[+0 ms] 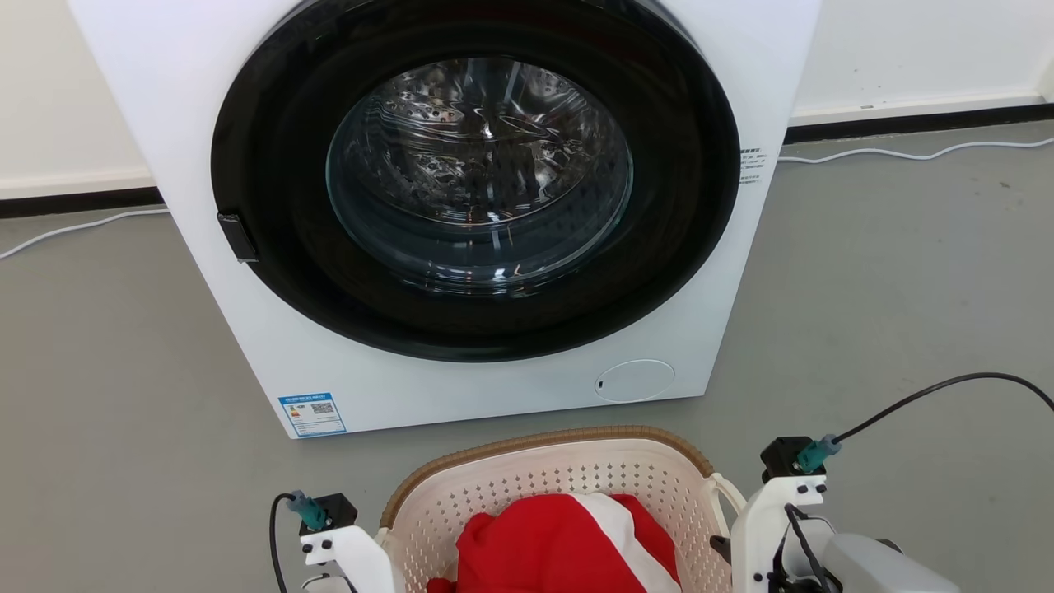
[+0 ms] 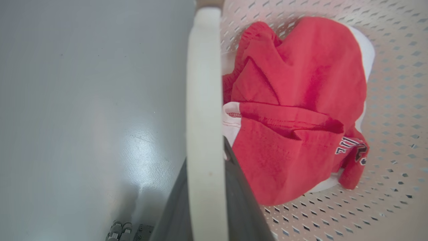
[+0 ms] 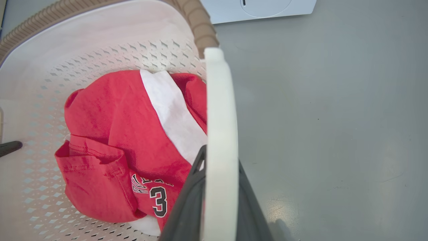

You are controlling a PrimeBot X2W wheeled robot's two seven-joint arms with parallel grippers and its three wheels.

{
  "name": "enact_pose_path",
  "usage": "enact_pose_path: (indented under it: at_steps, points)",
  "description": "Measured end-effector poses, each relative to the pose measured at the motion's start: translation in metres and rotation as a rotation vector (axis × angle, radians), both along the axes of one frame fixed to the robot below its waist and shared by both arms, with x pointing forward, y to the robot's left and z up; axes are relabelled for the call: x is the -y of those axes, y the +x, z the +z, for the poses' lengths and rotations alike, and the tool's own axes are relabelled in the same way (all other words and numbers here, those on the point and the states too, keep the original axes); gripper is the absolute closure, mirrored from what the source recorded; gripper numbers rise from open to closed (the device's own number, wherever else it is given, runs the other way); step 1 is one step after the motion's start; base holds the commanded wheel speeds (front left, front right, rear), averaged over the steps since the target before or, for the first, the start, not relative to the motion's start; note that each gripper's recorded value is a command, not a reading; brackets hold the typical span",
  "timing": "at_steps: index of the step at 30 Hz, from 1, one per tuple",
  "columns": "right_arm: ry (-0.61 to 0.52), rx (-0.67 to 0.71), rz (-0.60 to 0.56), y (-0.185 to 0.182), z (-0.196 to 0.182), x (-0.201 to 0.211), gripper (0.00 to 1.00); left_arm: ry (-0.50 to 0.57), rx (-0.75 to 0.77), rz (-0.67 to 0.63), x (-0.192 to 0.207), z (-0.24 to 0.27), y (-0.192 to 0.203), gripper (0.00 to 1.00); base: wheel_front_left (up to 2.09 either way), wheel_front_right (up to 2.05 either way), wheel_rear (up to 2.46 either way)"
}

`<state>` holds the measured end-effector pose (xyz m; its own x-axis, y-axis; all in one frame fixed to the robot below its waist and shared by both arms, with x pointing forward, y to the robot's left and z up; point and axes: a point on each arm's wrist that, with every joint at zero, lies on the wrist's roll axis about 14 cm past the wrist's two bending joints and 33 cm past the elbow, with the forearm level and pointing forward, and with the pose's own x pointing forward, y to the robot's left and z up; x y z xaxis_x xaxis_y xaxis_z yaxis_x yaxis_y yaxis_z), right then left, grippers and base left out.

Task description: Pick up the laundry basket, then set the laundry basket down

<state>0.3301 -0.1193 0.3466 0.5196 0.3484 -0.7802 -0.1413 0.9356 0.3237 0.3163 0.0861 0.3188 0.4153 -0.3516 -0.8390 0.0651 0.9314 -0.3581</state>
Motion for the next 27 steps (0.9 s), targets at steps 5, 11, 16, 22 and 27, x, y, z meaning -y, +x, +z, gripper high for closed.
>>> enact_pose_path:
  at_steps: [5, 11, 16, 22, 27]
  points:
    - [0.004, -0.006, 0.001, -0.0011, -0.0011, -0.0006, 1.0, -0.001, -0.004, 0.002, -0.0002, -0.0008, -0.0008, 1.0, 0.0, 0.0, 0.0]
    - [0.002, -0.011, 0.007, -0.0032, -0.0031, -0.0009, 1.0, -0.001, -0.009, 0.0, 0.0002, -0.002, -0.0019, 1.0, 0.0, 0.0, 0.0]
    - [0.006, -0.016, 0.001, -0.0039, -0.0042, -0.0006, 1.0, -0.007, -0.012, 0.006, 0.0008, -0.0027, -0.0018, 1.0, 0.0, 0.0, 0.0]
    - [0.01, -0.02, -0.002, -0.0053, -0.0064, -0.0009, 1.0, -0.006, -0.011, 0.006, 0.001, -0.0043, -0.0017, 1.0, 0.0, 0.0, 0.0]
    - [0.009, -0.003, -0.005, -0.0006, -0.0063, -0.0003, 1.0, -0.006, 0.005, 0.011, 0.0014, -0.0063, 0.0014, 1.0, 0.0, 0.0, 0.0]
